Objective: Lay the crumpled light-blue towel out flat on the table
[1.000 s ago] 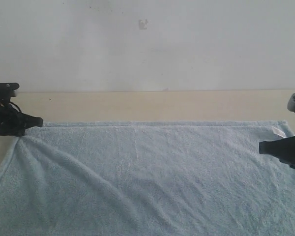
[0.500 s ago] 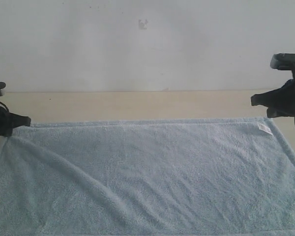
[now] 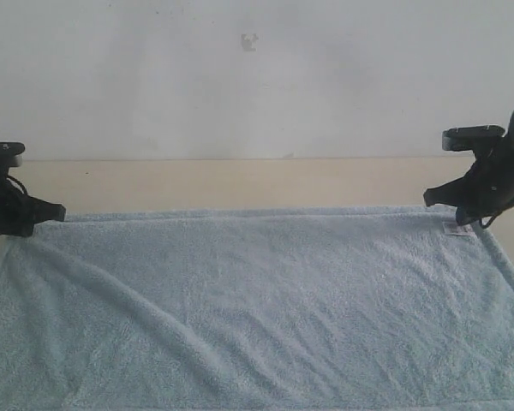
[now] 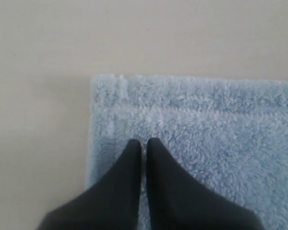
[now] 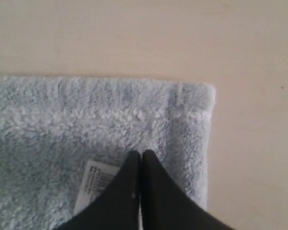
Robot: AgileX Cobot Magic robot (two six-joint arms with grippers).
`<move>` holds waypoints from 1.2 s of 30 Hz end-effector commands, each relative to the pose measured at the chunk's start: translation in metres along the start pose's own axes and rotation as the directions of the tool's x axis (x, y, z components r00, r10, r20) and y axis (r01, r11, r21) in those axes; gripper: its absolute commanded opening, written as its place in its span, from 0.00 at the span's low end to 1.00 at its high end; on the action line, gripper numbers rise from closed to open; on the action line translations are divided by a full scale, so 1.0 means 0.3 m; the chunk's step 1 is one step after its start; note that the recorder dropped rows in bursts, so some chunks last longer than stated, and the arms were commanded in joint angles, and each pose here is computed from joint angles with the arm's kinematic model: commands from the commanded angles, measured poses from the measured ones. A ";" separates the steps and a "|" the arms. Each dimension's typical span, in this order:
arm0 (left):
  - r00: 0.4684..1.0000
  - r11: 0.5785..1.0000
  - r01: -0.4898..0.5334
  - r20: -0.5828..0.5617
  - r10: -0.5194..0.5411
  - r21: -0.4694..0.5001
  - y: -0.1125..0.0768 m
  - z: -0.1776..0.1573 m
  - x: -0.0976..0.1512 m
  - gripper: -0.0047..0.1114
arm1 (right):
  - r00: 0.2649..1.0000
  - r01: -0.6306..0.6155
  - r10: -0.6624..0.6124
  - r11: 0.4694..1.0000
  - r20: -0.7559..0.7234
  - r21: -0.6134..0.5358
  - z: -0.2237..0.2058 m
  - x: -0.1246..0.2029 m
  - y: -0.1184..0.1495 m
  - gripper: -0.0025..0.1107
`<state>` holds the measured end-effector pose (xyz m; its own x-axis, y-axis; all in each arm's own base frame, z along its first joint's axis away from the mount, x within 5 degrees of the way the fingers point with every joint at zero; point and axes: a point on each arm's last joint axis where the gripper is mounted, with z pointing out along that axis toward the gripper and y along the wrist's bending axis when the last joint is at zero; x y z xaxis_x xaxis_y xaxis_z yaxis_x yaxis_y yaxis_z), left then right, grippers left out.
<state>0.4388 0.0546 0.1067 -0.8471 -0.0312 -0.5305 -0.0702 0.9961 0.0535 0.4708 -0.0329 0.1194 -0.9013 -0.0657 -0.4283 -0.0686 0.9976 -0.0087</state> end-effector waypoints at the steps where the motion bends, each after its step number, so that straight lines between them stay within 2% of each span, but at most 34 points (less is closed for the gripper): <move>1: 0.999 1.000 -0.022 0.030 0.022 0.000 -0.004 -0.015 -0.016 0.08 | 0.999 0.023 -0.025 0.999 0.025 0.043 -0.002 -0.026 -0.027 0.02; 6: 0.999 1.000 -0.022 0.034 0.022 -0.001 -0.004 -0.015 -0.017 0.08 | 1.000 0.018 -0.019 0.995 0.013 0.096 0.013 -0.033 -0.049 0.02; 11: 0.999 1.000 -0.022 0.034 0.022 -0.001 -0.004 -0.015 -0.017 0.08 | 1.000 0.020 -0.019 0.995 -0.011 0.097 0.043 -0.017 -0.054 0.02; 13: 0.998 0.999 -0.045 0.033 0.045 -0.001 -0.004 -0.015 -0.017 0.08 | 0.998 -0.067 0.069 0.986 -0.008 0.154 0.038 -0.008 -0.109 0.02; 16: 0.998 0.999 -0.054 0.039 0.054 -0.004 -0.001 -0.023 -0.022 0.08 | 0.996 -0.085 0.089 0.981 -0.019 0.176 0.034 0.003 -0.147 0.02; 20: 0.992 0.998 -0.059 0.110 0.060 -0.010 0.000 -0.084 -0.067 0.08 | 0.998 -0.048 0.052 0.983 -0.020 0.175 0.034 0.001 -0.147 0.02; 23: 0.990 0.997 -0.079 0.119 0.080 -0.015 0.003 -0.137 -0.088 0.08 | 0.999 -0.049 0.052 0.984 -0.011 0.174 0.034 -0.001 -0.147 0.02; 31: 0.996 0.997 -0.077 0.038 0.077 -0.010 0.007 -0.218 -0.084 0.08 | 0.998 -0.057 0.052 0.983 0.037 0.175 -0.033 -0.032 -0.143 0.02; 36: 0.997 0.996 -0.080 0.008 0.080 0.041 -0.009 -0.268 -0.039 0.08 | 0.996 -0.053 0.043 0.989 0.073 0.141 -0.129 -0.044 -0.125 0.02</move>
<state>0.4175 0.0510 0.1753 -0.8401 0.0492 -0.5402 0.0018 0.9961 0.0879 0.4753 -0.0715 0.1407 -0.8875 -0.0085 -0.4608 0.0553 0.9906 -0.1248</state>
